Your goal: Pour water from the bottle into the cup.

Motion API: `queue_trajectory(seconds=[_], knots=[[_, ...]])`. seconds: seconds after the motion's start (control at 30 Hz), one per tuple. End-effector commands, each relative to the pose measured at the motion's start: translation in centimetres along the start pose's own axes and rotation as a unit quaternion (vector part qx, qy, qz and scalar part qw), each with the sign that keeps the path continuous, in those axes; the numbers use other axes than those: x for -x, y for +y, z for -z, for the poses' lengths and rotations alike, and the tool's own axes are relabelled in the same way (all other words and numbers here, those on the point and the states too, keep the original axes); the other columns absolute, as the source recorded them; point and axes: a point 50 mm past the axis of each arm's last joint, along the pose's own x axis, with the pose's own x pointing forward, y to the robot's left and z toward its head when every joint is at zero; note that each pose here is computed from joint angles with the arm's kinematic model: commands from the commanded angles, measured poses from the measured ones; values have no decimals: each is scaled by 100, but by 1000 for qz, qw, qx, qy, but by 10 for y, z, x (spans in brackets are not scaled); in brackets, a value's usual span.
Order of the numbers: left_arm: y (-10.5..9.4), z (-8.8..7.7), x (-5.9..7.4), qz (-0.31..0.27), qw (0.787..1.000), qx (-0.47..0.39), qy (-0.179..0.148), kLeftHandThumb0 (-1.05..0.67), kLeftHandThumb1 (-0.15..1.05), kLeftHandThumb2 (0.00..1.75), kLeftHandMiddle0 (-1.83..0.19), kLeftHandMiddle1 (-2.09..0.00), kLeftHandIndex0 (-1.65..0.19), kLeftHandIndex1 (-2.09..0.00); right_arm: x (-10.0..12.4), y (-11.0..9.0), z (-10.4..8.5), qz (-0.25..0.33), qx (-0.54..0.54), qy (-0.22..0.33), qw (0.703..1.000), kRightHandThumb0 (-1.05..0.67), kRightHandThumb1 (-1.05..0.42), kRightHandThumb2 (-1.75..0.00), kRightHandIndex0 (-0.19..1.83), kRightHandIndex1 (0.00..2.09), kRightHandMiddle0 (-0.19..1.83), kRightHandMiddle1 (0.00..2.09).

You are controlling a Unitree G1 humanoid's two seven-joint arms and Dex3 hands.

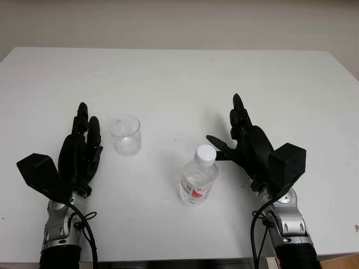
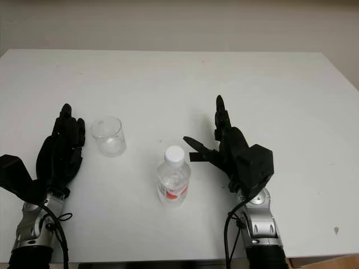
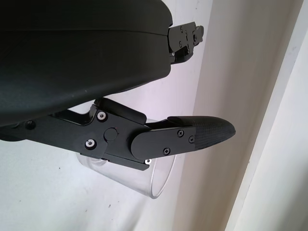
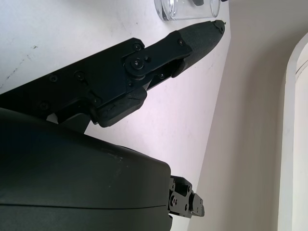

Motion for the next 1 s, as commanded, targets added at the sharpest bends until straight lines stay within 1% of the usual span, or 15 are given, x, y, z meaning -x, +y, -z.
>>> queue_trajectory(seconds=[0.0,0.2,0.33,0.47,0.53,0.6,0.7,0.8,0.97], knots=[[1,-1,2,0,1000,1,-4,-70,105,49,17,-6,17,-6,0,0,-3,0,2,-10,1000,-85,-87,-5,-19,0,-19,0],[4,-2,5,-5,1000,-10,-8,-70,105,48,15,-6,14,-6,-2,3,-4,-8,-8,-3,1000,-81,-86,-5,-19,0,-19,0],[8,-3,5,-6,1000,-11,-3,-71,105,48,16,-5,15,-6,-4,4,-2,-11,-12,-2,1000,-80,-86,-5,-19,0,-19,0],[8,-2,4,-4,1000,-6,-4,-71,105,48,17,-5,16,-5,2,-7,-7,-9,-17,-16,1000,-85,-89,-6,-19,0,-19,0],[5,-1,3,-1,1000,-5,-6,-70,105,48,17,-5,16,-5,10,-21,-14,-29,-29,-31,999,-87,-88,-6,-19,0,-19,0],[4,-1,2,0,1000,-6,-6,-70,105,49,16,-5,16,-5,18,-31,-21,-54,-30,-44,997,-92,-89,-6,-19,0,-19,0],[2,0,0,-1,1000,1,-4,-70,105,48,16,-6,16,-5,31,-42,-33,-93,-21,-61,994,-98,-90,-6,-19,0,-19,0],[0,0,-2,-2,1000,2,-1,-71,105,47,16,-6,16,-5,46,-41,-42,-119,-34,-68,990,-101,-91,-6,-19,0,-19,0],[0,-1,-3,1,1000,-2,-1,-71,105,48,16,-5,16,-5,66,-34,-51,-168,-73,-70,981,-102,-88,-5,-19,0,-19,0]])
